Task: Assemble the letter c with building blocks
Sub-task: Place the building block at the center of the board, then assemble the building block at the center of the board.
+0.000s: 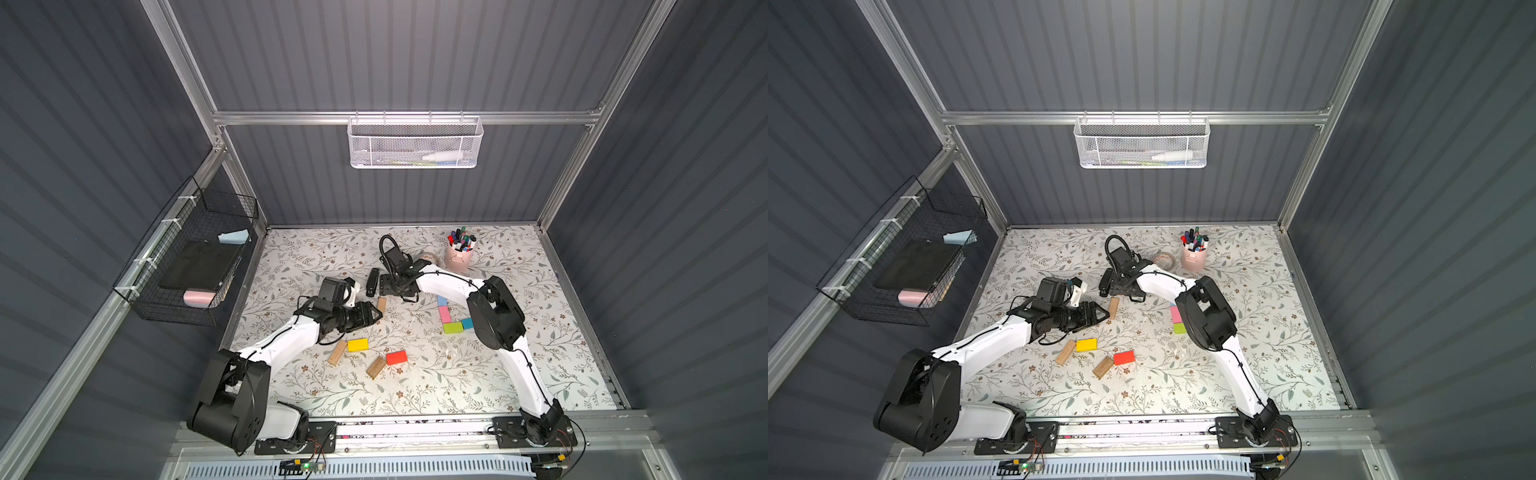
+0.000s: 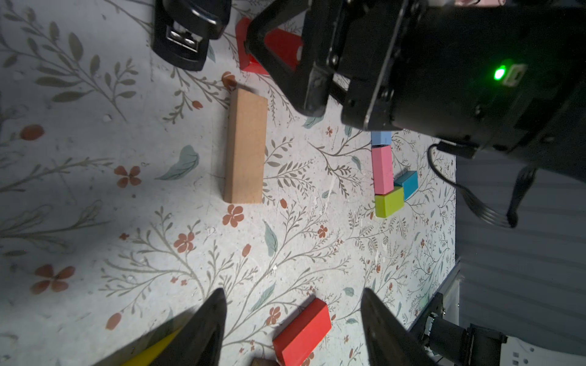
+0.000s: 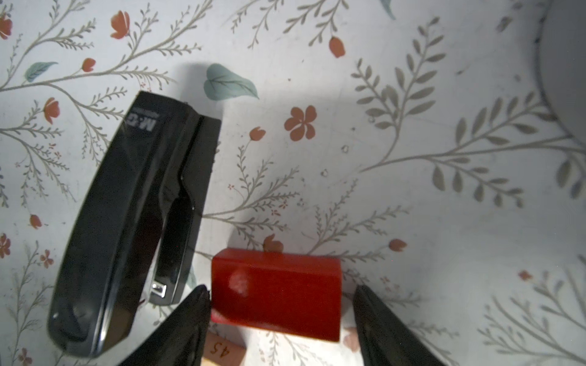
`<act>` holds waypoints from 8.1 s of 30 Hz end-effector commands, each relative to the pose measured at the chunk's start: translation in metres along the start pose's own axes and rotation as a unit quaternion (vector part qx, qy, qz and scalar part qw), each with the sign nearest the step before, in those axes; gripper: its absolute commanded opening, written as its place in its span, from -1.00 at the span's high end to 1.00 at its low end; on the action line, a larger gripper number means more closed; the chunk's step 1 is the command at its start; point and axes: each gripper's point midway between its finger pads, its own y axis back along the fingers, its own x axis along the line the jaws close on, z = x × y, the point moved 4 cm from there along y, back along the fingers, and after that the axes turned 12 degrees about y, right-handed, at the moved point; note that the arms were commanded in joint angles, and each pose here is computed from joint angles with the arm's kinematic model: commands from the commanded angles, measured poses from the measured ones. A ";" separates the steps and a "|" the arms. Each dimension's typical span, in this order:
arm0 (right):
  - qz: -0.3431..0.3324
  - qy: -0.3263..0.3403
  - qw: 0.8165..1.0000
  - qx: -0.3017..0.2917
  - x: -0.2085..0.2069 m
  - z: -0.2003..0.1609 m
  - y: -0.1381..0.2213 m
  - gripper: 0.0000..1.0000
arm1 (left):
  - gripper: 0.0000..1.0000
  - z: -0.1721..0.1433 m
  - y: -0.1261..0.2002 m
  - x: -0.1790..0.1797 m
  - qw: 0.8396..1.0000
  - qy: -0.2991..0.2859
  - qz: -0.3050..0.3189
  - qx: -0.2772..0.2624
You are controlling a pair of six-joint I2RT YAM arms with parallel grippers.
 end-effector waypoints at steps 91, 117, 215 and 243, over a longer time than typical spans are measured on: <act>0.129 0.012 0.991 -0.038 -0.018 -0.064 0.098 -0.11 | 0.27 0.040 -0.095 0.018 0.974 -0.185 0.128 -0.025; 0.125 -0.013 0.991 -0.047 -0.026 -0.072 0.106 -0.10 | 0.55 0.041 -0.102 0.013 0.988 -0.090 0.121 -0.029; 0.122 0.045 0.990 -0.061 -0.031 -0.096 0.139 -0.08 | 0.86 0.011 -0.085 0.002 0.992 -0.087 0.082 0.038; 0.116 0.044 0.990 -0.064 -0.034 -0.097 0.139 -0.08 | 0.72 0.014 -0.080 -0.026 0.994 -0.109 0.017 0.029</act>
